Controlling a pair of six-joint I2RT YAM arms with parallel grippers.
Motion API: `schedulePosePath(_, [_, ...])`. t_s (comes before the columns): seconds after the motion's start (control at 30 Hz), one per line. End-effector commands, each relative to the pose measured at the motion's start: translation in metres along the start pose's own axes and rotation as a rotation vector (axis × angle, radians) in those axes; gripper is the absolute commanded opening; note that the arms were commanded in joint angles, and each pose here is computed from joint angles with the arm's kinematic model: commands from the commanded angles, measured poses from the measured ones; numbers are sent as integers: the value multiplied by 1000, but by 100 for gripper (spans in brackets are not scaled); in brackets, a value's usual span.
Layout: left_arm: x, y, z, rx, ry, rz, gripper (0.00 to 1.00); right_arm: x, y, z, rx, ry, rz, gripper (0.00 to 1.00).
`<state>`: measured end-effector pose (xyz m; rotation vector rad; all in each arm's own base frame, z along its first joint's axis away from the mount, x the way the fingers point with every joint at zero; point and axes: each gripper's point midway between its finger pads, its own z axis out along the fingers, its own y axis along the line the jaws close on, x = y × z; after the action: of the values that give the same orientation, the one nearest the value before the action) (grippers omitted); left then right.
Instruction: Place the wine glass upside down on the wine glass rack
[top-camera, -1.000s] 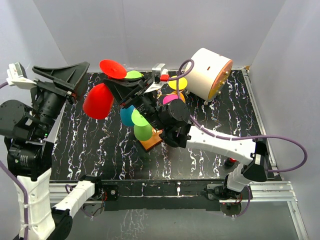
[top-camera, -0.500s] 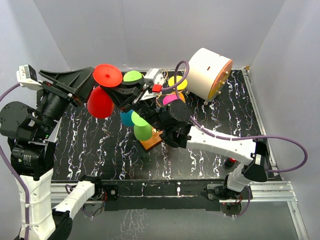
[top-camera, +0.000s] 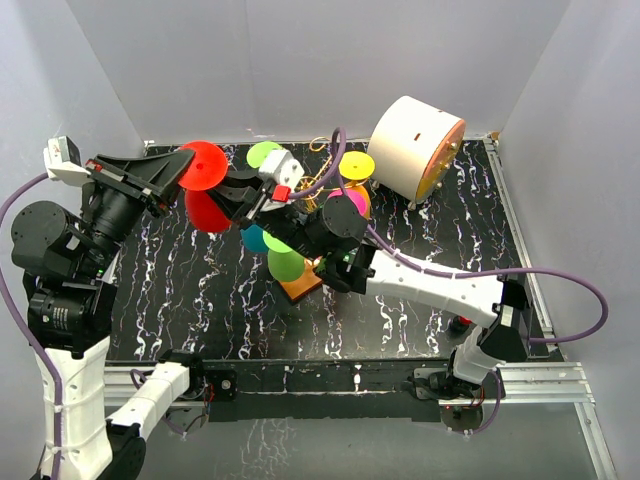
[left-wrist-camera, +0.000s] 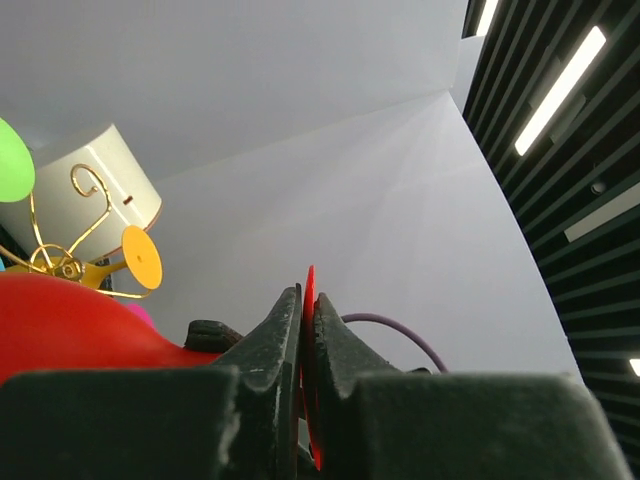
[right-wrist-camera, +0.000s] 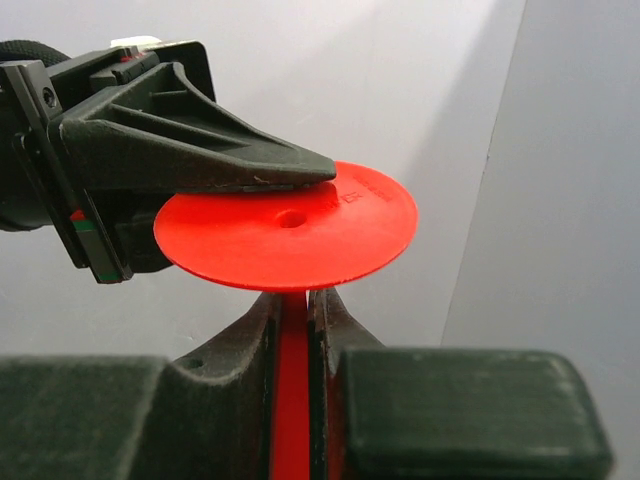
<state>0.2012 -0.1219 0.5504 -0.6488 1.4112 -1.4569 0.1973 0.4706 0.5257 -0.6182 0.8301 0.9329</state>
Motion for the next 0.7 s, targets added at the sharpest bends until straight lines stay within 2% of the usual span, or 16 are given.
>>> schedulePosePath(0.0, [2,-10,-6,35,0,24,0,-34,3,7,-21,-86,-1,0])
schedulePosePath(0.1, [-2,-11,-8,24,-23,37,0,-39,1,6,-4,-103,33,0])
schedulePosePath(0.13, [-3,-11,-9,25,-30,42,0,-41,0,5,1,-109,45,4])
schedulePosePath(0.2, [-7,-13,-9,28,-53,54,0,-46,-1,3,4,-118,66,21])
schedulePosePath(0.3, [-15,-19,-11,39,-96,84,0,-50,-3,0,19,-110,101,52])
schedulePosePath(0.37, [-19,-24,-12,46,-120,106,0,-50,-7,-2,39,-74,129,63])
schedulePosePath(0.5, [-30,-34,-14,48,-177,165,0,-57,-10,-19,63,-42,205,70])
schedulePosePath(0.67, [-41,-36,-11,34,-226,231,0,-68,-11,-36,78,10,307,71])
